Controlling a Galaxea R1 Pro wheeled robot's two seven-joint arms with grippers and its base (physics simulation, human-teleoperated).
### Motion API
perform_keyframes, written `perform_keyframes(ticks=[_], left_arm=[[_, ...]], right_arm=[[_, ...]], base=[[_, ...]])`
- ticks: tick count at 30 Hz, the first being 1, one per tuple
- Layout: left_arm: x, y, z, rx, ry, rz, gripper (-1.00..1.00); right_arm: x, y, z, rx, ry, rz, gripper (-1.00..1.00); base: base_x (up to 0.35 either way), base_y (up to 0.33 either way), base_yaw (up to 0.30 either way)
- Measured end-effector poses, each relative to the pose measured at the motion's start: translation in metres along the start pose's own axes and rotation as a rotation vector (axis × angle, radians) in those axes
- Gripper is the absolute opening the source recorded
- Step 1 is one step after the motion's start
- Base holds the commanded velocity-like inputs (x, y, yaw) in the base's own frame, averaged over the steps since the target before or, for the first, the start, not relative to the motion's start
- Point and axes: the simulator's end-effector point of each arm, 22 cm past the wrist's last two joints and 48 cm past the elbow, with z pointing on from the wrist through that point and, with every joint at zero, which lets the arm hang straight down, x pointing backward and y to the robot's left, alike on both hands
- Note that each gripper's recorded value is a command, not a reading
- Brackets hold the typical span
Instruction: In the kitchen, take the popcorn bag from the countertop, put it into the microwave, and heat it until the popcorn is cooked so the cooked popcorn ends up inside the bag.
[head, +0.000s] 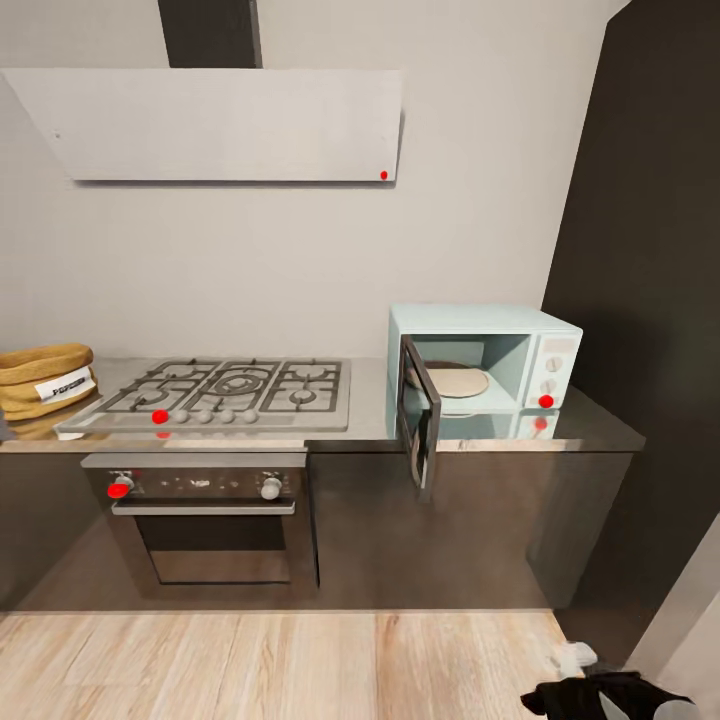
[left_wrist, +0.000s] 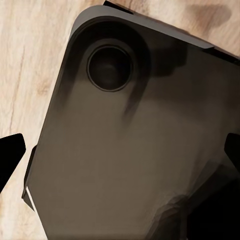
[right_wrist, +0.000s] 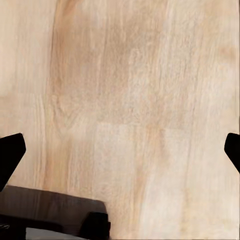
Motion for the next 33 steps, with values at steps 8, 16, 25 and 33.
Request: perform_keyframes(ticks=[8,16,25,33], left_arm=[[0.000,0.000,0.000,0.000,0.000,0.001,1.00],[0.000,0.000,0.000,-0.001,0.000,-0.004,1.00],[0.000,0.000,0.000,0.000,0.000,-0.004,1.00],[-0.001,-0.002,0.000,0.007,-0.002,0.018,1.00]], right_arm=[[0.215,0.051,0.017,0.101,0.116,-0.040,1.00],[0.224,0.049,0.016,0.109,0.136,-0.029,1.00],[0.226,0.052,0.016,0.109,0.145,-0.023,1.00],[0.251,0.057,0.013,0.156,0.204,-0.013,1.00]], base=[[0.000,0.000,0.000],[0.000,0.000,0.000],[0.000,0.000,0.158],[0.000,0.000,0.267]])
